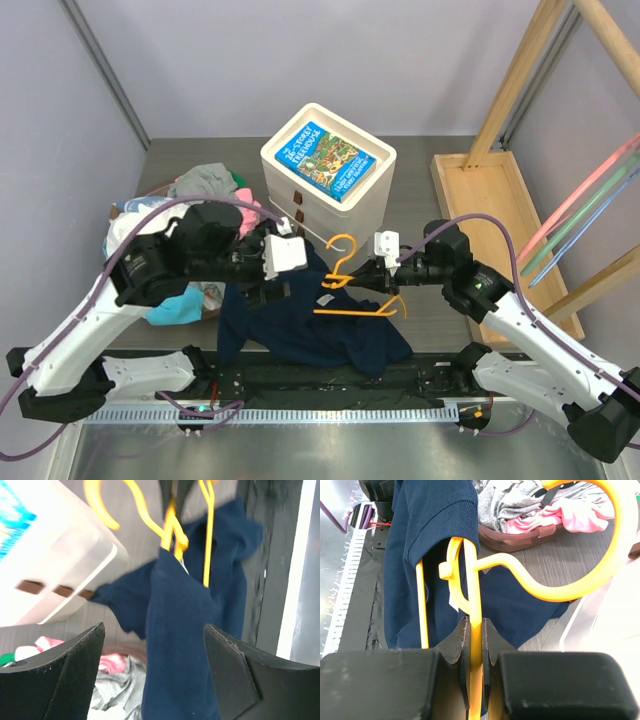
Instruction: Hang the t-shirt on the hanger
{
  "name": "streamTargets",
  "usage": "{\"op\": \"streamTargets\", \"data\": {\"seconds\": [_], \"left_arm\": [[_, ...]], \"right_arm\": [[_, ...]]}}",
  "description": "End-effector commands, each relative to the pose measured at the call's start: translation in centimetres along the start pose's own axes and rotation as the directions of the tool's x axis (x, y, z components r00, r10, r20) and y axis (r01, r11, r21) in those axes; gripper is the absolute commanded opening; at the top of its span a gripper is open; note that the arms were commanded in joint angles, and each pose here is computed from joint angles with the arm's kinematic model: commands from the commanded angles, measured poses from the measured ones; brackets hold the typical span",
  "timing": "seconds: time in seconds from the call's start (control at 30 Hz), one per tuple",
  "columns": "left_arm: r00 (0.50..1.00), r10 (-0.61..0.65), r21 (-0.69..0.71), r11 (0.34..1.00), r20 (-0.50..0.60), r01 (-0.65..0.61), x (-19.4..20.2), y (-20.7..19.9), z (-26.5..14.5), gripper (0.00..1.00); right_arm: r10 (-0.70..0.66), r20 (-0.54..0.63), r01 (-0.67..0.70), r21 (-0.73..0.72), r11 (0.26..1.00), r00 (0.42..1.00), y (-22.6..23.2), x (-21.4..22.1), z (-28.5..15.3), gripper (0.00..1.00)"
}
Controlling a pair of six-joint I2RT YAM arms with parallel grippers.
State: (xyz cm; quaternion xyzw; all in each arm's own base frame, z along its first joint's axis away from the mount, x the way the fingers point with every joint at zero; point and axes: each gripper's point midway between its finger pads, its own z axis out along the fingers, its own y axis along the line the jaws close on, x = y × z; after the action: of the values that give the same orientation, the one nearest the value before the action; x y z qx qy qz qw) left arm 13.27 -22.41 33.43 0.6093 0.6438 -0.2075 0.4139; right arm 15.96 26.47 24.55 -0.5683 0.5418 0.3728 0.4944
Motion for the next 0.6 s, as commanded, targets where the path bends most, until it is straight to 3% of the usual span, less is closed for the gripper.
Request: {"op": "streamTargets", "data": {"seconds": [0.0,0.17,0.3,0.5,0.57], "left_arm": [[0.981,0.072,0.147,0.988,-0.179,-0.046,3.9,-1.7,1.4,0.79],[0.984,0.061,0.123,0.992,-0.167,-0.041,4.3,-1.2,3.6,0.71],[0.991,0.016,0.106,0.994,-0.132,-0.002,3.0,-0.5,5.4,0.57],[0.997,-0.029,0.170,0.985,-0.067,0.040,1.4,-1.7,6.6,0.39],[0.996,-0.043,0.185,0.981,-0.073,0.056,2.0,-2.2,6.9,0.37]], "right_arm": [[-0.134,0.122,0.132,0.027,0.991,0.983,-1.0,-4.8,-0.3,0.01],[-0.160,0.136,0.157,0.036,0.987,0.978,-1.1,-5.4,-0.3,0.01],[-0.200,0.155,0.198,0.028,0.980,0.968,-0.7,-6.2,0.4,0.01],[-0.241,0.201,0.232,0.065,0.971,0.950,-1.6,-7.8,1.6,0.01],[-0.246,0.226,0.232,0.087,0.969,0.943,-2.0,-8.6,1.8,0.01]]}}
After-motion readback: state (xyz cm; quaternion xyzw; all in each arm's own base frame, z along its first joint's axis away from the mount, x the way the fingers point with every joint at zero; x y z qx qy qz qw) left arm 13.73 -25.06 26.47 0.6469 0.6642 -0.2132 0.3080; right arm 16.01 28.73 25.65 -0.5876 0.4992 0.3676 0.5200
